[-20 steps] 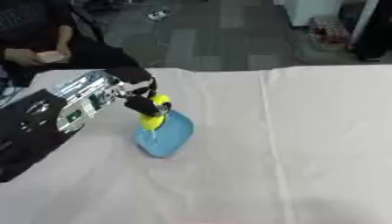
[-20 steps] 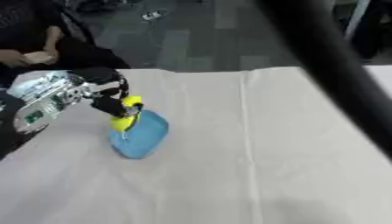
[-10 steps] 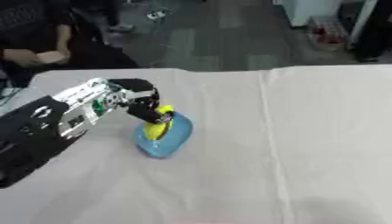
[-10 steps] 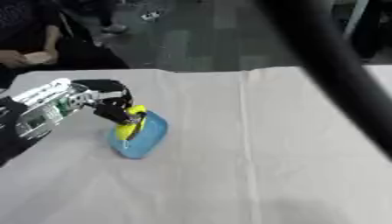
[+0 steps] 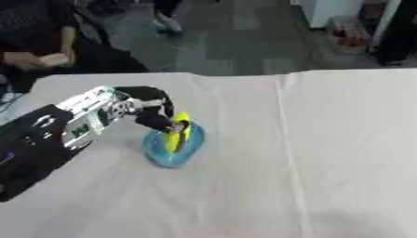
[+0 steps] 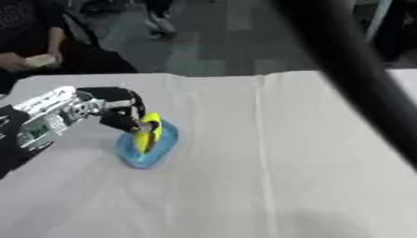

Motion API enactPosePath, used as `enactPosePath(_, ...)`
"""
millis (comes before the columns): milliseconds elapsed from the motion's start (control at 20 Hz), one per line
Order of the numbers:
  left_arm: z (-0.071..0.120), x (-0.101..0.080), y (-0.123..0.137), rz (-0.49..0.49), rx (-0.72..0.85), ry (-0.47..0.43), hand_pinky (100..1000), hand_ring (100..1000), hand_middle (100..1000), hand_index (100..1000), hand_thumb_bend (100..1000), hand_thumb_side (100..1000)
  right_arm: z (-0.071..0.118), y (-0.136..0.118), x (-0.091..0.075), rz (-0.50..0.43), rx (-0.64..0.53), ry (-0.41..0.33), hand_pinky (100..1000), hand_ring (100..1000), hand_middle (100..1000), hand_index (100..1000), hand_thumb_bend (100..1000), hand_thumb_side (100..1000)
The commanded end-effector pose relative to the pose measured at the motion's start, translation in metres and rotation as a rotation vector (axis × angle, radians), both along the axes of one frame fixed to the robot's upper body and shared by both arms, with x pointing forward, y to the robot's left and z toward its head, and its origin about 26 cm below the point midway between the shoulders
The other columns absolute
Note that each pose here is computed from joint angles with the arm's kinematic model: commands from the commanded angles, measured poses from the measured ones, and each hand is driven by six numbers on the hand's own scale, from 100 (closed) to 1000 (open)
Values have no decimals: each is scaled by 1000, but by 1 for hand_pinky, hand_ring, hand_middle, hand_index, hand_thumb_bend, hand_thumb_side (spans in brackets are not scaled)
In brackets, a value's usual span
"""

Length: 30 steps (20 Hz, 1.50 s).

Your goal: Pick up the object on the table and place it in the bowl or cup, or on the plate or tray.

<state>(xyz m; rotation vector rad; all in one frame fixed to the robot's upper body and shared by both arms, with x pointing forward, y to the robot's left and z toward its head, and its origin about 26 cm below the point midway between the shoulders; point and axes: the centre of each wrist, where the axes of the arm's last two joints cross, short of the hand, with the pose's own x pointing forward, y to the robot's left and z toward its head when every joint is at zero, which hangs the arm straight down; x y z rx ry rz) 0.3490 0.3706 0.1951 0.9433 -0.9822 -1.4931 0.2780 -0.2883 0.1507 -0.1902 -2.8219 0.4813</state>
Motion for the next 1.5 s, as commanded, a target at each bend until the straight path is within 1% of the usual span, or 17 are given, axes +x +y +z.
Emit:
enactPosePath(50,10,0,6,10,42,-50,719,853,862,810,361,954,9,-4,0,1,-22,-28,151,413,466,152,100,969)
enactPosePath(100,10,0,6,8,51,-56,719,853,862,810,361,954,9,-4,0,1,-22,-27,151,413,466,152,100,969)
enactPosePath(150,10,0,7,8,59,-60,742,874,876,821,398,941,9,-3,0,1,-22,-27,151,413,466,151,100,969)
enactPosePath(200,10,0,7,9,68,-63,747,879,879,824,407,937,8,-3,-1,1,-22,-26,151,413,466,151,100,969)
enactPosePath(250,11,0,8,10,77,-65,780,901,894,835,443,927,8,-3,-1,1,-23,-26,151,413,466,151,100,969)
enactPosePath(450,13,0,11,27,112,-62,835,936,919,853,504,910,8,-3,-1,1,-24,-24,151,413,466,150,100,969)
enactPosePath(700,19,-3,14,55,127,-75,840,937,925,857,512,906,6,-3,-2,-3,-26,-20,150,413,466,148,100,969)
enactPosePath(850,26,-8,12,51,100,-124,813,917,923,856,495,916,3,-3,-3,-11,-29,-13,149,413,466,143,100,970)
enactPosePath(1000,34,-21,2,10,64,-199,799,902,921,853,488,921,-1,-4,-5,-27,-37,-2,148,413,465,139,100,960)
enactPosePath(1100,36,-33,-4,-15,38,-227,792,896,921,852,488,923,-5,-5,-7,-41,-46,8,147,413,466,136,100,972)
enactPosePath(1200,37,-46,-11,-30,3,-252,759,873,916,848,479,930,-10,-4,-9,-55,-54,20,147,414,465,129,100,974)
enactPosePath(1300,35,-61,-19,-48,-42,-279,719,847,909,849,472,935,-16,-3,-12,-71,-63,32,146,415,464,123,100,976)
enactPosePath(1350,34,-68,-24,-58,-68,-290,683,825,900,850,470,937,-20,-3,-14,-81,-66,40,144,414,464,119,100,977)
enactPosePath(1400,30,-73,-26,-70,-94,-298,678,820,898,846,468,938,-24,-2,-16,-93,-69,50,143,414,464,113,100,980)
enactPosePath(1500,23,-78,-27,-98,-141,-325,641,807,890,835,448,949,-33,2,-21,-118,-79,74,139,415,464,100,100,986)
